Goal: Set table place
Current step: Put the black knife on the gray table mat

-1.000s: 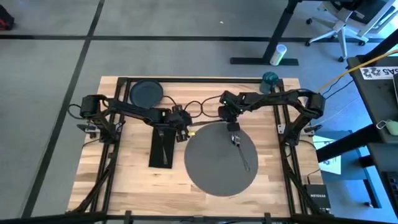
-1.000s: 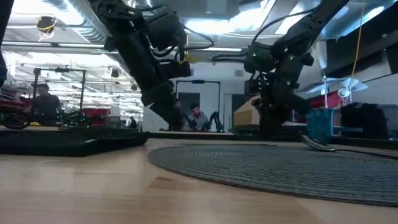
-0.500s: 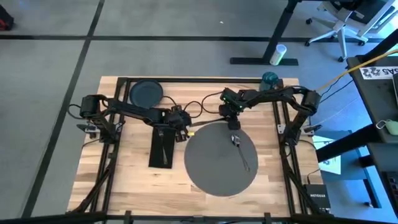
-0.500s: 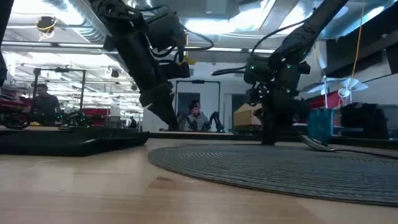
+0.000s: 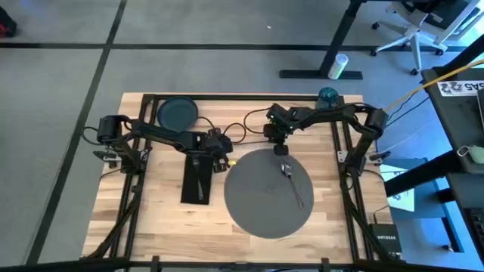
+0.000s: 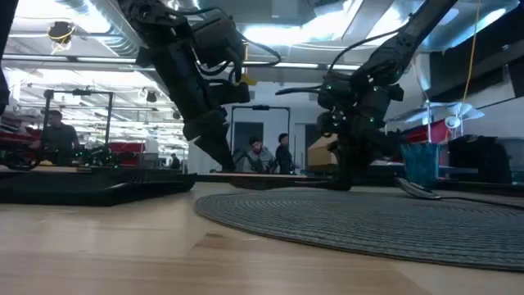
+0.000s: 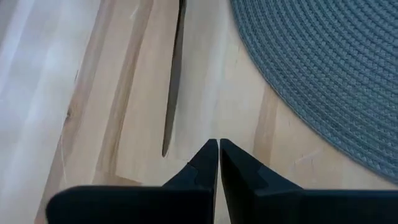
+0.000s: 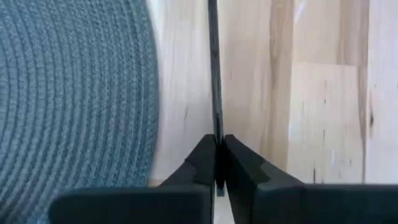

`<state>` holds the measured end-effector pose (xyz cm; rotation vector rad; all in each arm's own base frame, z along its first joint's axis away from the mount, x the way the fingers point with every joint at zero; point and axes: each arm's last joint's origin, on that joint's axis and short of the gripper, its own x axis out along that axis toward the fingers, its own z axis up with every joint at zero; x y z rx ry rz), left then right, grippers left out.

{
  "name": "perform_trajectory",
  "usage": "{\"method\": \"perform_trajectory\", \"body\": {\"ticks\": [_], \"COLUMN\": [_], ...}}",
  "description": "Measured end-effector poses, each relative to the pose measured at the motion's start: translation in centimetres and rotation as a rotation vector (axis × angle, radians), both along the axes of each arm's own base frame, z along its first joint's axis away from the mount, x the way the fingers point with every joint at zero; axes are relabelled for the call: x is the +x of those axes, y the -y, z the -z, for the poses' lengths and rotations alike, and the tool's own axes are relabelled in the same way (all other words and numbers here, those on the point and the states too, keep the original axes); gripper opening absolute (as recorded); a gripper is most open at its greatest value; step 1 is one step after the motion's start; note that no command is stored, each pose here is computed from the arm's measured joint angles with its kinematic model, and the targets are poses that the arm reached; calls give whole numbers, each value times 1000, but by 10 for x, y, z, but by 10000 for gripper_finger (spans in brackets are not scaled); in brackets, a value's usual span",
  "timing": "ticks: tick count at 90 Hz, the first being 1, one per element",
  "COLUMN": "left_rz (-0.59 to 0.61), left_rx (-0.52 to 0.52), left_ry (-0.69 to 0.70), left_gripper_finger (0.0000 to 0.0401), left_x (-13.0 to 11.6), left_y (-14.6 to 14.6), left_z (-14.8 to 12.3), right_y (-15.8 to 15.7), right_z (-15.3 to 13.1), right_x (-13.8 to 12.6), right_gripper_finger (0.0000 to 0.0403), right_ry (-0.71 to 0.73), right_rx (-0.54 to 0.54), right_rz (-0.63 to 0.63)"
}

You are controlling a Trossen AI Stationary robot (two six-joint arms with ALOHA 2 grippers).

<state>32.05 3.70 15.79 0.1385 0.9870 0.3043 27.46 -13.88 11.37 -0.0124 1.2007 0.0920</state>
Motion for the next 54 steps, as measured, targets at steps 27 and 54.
{"method": "perform_trajectory", "body": {"ticks": [27, 54], "left_rz": [18, 40], "left_rx": [7, 13], "left_ry": [4, 59], "left_gripper_finger": [0, 0], "left_x": [1, 5], "left_y": [8, 25], "left_z": [0, -3], "right_y": [-10, -34], "right_z": [-15, -40], "right_x": [-3, -13], "right_gripper_finger": [0, 0], "right_ry": [5, -64], "right_rx": [-4, -32], "right_rz": [25, 69]}}
